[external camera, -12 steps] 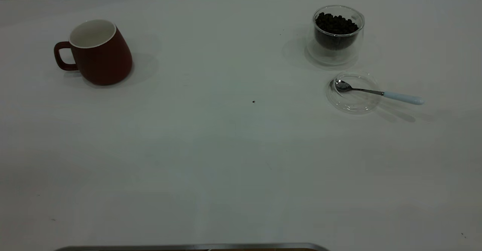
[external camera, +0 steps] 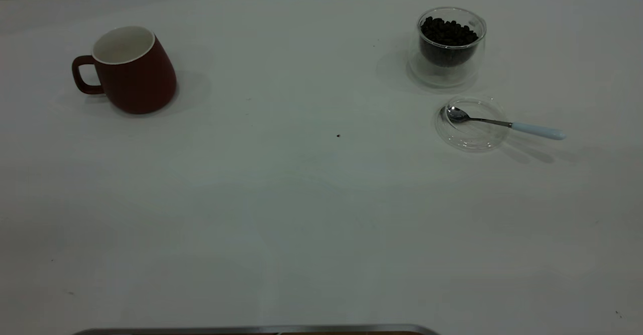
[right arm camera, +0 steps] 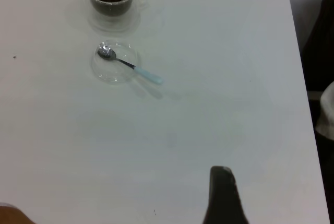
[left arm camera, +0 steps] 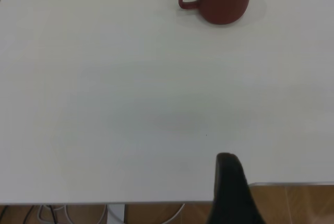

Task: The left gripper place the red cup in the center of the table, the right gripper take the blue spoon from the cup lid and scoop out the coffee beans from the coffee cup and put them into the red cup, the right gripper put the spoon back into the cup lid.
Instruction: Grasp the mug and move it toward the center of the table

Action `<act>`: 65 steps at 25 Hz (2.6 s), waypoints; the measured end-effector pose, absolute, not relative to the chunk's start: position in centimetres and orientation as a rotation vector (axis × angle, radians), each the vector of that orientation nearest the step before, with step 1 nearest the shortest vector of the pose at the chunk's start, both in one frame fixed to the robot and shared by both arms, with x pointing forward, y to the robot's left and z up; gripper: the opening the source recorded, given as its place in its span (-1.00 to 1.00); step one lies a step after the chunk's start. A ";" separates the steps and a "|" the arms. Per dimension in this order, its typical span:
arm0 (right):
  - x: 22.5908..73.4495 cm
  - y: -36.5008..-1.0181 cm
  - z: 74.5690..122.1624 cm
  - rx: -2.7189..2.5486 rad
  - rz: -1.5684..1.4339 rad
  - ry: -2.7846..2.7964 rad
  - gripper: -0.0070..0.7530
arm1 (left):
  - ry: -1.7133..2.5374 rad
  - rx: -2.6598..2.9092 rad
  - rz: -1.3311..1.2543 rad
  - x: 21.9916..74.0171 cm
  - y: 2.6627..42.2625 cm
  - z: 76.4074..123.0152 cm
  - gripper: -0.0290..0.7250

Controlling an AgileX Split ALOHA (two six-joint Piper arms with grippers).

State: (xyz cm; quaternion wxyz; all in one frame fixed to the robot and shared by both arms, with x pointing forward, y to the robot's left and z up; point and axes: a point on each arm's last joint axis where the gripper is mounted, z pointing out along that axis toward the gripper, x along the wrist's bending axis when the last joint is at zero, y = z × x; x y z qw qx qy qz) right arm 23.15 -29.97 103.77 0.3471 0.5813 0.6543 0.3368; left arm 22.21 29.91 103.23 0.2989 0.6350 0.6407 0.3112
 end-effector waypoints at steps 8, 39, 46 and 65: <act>23.1 -30.0 103.8 1.508 0.874 1.697 0.45 | 1.702 1.686 0.827 22.2 29.9 103.2 0.49; 23.1 -30.0 103.8 1.509 0.874 1.697 0.46 | 1.735 1.734 0.776 27.7 30.1 109.5 0.49; 23.1 -30.0 103.8 1.510 0.875 1.696 0.46 | 1.711 1.968 0.709 37.8 30.6 110.0 0.49; 23.1 -30.0 103.8 1.510 0.875 1.696 0.46 | 1.374 2.462 0.525 60.3 31.1 103.9 0.49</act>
